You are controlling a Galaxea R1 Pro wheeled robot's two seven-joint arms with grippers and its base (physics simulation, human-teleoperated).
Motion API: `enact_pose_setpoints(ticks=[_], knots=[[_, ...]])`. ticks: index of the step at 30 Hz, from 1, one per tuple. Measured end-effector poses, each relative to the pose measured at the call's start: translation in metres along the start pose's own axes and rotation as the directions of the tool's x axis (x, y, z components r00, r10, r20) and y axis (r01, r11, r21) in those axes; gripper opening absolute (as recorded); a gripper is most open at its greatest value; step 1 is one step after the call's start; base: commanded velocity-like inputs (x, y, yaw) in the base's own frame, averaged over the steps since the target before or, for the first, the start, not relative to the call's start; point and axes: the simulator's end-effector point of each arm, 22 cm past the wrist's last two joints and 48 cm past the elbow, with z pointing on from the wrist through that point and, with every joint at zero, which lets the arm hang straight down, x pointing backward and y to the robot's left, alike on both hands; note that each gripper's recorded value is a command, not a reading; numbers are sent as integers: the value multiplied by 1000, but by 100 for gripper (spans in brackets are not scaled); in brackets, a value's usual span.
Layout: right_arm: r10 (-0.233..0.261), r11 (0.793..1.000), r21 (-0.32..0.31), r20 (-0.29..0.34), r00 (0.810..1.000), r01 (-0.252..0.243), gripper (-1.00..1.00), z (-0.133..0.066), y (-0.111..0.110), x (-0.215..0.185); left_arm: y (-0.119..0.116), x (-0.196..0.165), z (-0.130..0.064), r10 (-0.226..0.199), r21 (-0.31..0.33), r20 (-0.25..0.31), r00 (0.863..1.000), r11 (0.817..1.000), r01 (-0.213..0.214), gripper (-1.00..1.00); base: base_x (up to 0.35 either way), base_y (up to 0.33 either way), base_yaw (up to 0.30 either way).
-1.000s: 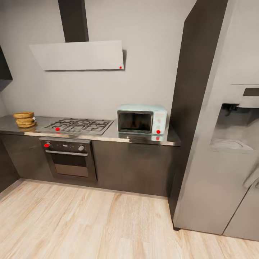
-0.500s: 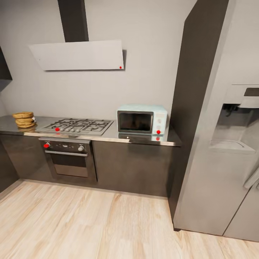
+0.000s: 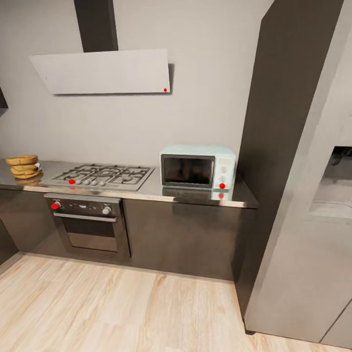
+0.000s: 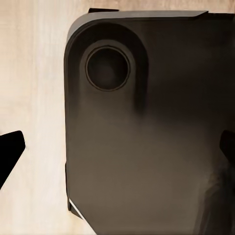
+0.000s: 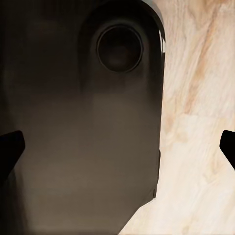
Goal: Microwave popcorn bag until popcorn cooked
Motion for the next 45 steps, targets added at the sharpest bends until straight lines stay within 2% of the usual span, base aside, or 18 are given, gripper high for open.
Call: enact_pose_setpoints(ticks=[30,45], knots=[[5,1000,-3,1,1000,-5,100,0,2,0,0,0,0,0,-1,-1,1000,1000,0,100,300,146,0],[6,1000,-6,1,1000,-6,100,0,5,0,-1,-1,0,4,2,1,1000,1000,-4,100,19,1,-195]])
